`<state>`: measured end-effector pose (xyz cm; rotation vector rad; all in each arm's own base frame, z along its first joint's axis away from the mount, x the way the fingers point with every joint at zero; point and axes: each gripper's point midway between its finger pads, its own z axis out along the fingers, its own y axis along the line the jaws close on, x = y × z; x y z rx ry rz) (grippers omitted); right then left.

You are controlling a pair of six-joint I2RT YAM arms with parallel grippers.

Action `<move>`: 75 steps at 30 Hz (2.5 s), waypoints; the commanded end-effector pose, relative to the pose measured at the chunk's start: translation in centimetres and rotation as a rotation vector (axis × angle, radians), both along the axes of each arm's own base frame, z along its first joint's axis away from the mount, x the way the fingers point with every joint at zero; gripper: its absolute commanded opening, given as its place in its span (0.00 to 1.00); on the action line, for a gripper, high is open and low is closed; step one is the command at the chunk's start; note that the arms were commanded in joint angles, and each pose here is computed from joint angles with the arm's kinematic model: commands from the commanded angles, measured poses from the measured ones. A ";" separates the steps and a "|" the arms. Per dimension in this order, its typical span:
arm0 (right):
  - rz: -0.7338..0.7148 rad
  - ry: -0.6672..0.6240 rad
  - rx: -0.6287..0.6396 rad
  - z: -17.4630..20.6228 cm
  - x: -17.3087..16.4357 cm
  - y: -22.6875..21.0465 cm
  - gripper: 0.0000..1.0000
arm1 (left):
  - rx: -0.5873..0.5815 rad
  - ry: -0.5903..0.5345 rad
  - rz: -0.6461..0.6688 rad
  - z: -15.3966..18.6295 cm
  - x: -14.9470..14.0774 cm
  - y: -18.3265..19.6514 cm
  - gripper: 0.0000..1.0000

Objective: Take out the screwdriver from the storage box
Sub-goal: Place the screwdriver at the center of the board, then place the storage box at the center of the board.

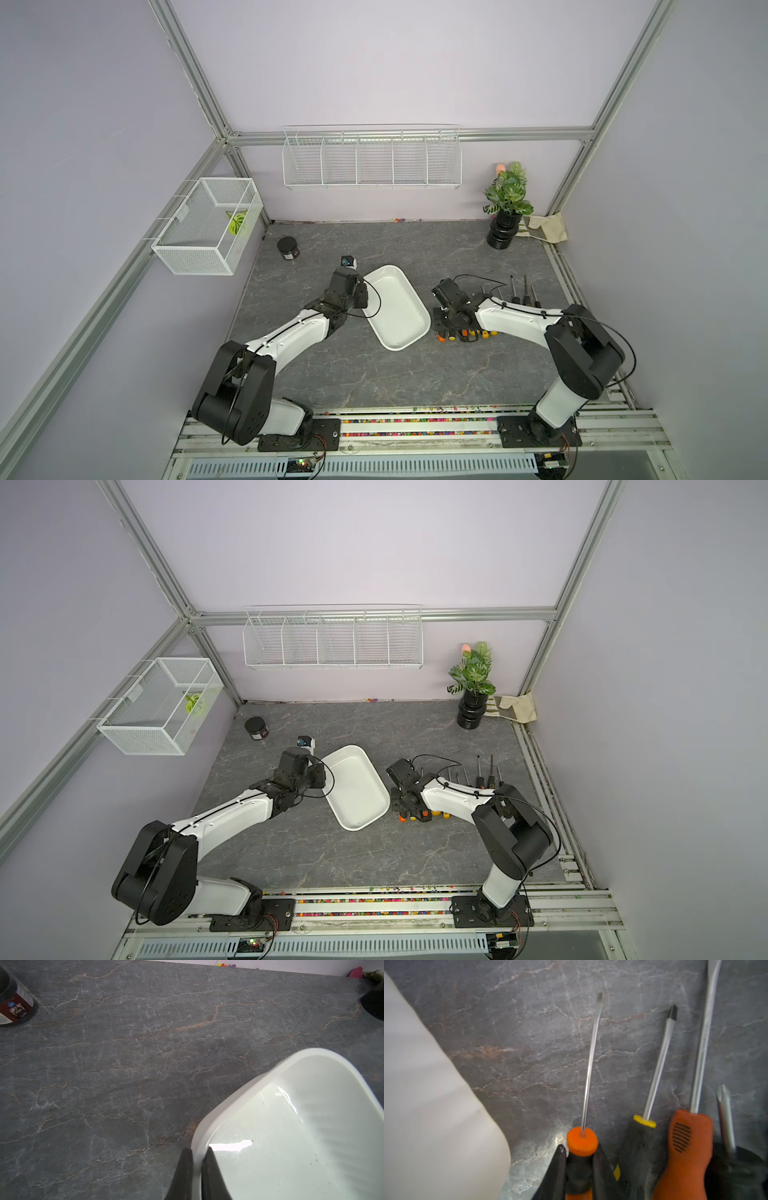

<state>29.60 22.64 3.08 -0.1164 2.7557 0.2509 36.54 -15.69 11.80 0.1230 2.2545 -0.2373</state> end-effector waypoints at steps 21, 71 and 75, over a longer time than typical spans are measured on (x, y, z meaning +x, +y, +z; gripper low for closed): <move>-0.043 0.021 -0.014 -0.9 -0.3 -1.2 0.32 | -0.010 0.014 -0.025 -1.0 0.0 -0.5 0.00; 0.146 -0.239 0.078 7.0 -2.4 -1.3 0.36 | 0.310 -0.180 -0.174 3.7 -2.4 -4.3 0.00; 0.143 -0.247 0.073 7.3 -2.5 -1.6 0.35 | 0.331 -0.131 -0.200 2.0 -1.7 -5.0 0.00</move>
